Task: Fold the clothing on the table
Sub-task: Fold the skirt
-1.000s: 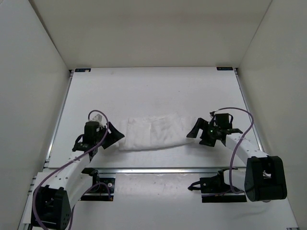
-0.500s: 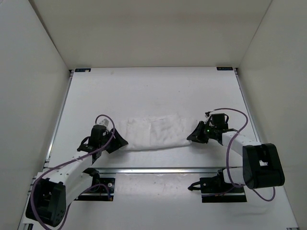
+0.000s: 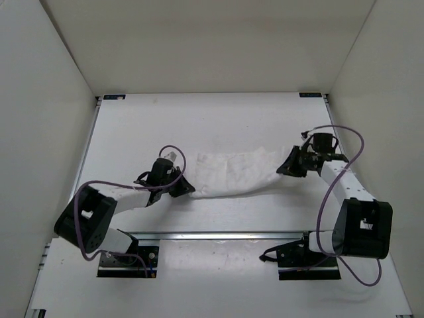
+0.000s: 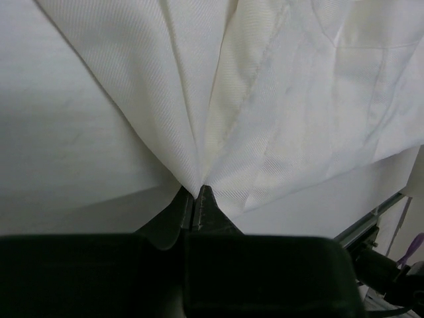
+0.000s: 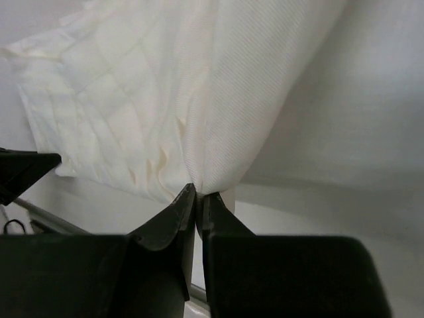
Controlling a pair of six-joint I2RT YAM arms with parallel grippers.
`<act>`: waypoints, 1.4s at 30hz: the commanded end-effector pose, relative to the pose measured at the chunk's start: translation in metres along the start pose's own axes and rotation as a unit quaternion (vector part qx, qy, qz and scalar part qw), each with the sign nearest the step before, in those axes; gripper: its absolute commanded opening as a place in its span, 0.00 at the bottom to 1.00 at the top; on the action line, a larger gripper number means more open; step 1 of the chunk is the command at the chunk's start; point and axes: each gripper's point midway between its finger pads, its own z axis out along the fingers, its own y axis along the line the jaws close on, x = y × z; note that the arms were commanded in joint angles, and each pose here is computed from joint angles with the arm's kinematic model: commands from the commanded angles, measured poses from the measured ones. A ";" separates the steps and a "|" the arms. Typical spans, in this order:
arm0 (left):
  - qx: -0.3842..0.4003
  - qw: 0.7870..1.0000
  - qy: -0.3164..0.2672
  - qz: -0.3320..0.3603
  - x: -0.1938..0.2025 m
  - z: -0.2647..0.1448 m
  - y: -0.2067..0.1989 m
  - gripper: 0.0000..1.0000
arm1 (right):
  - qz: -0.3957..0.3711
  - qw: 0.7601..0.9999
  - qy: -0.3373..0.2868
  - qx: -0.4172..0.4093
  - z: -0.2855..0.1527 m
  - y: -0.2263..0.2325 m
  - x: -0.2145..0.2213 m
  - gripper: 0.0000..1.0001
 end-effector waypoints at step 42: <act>0.089 0.995 -0.039 -0.019 -0.022 0.015 -0.032 0.06 | -0.288 0.932 0.079 -0.205 0.090 0.293 0.055 0.62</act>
